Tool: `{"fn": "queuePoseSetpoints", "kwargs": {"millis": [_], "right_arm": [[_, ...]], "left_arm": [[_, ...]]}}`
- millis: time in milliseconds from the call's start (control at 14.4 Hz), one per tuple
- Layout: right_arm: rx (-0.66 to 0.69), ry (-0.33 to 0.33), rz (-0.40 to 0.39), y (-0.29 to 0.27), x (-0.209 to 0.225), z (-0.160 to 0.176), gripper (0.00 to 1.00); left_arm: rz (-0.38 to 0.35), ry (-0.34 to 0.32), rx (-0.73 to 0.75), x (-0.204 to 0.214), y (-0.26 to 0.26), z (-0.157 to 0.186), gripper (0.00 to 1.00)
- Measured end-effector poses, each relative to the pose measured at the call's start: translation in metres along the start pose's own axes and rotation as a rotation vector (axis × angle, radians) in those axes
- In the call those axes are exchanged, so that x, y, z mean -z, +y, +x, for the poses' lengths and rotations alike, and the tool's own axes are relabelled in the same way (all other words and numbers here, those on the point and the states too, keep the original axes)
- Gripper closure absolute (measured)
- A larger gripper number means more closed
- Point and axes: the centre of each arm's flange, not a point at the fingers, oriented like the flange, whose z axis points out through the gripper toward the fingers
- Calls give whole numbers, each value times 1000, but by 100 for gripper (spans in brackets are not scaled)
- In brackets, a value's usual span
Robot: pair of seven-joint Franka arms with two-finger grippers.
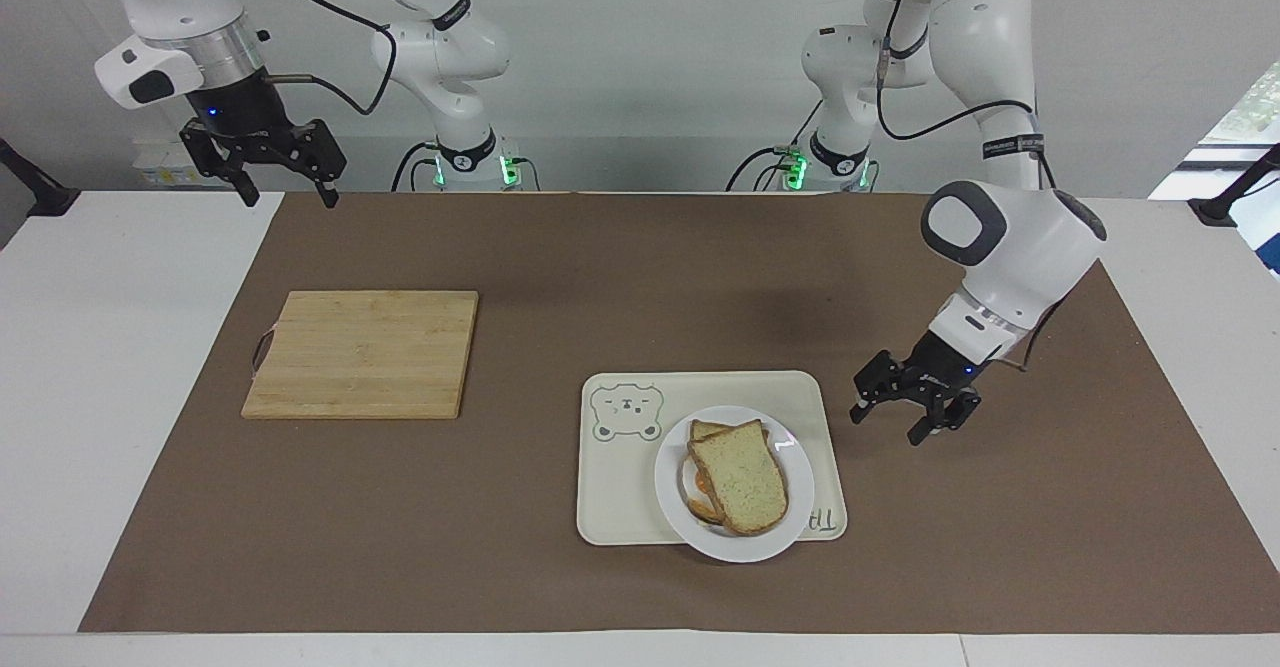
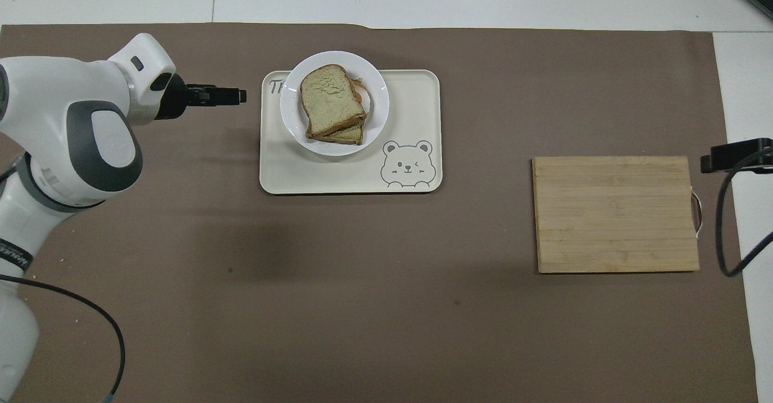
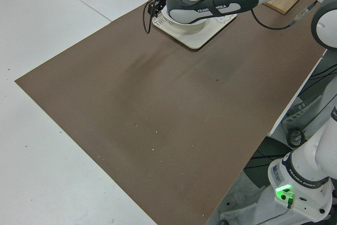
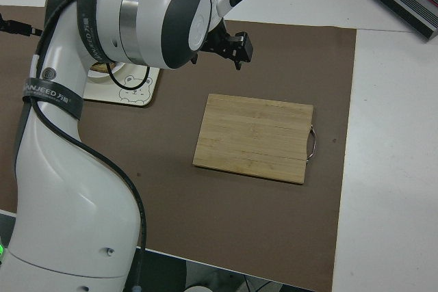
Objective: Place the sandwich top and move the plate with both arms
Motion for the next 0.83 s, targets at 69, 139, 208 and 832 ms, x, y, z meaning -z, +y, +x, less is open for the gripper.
{"fn": "queuePoseSetpoints", "kwargs": {"millis": [69,139,208,832], "right_arm": [[0,0,0,0,0,0,0],[0,0,0,0,0,0,0],[0,0,0,0,0,0,0],[0,0,0,0,0,0,0]], "left_arm": [[53,-39,-39,32,-10,5,0],[104,-78,-68,69,-21,11,0],[153,-122,-89,107,-28,14,0],[210,-310,-79,296,-5,-28,0]]}}
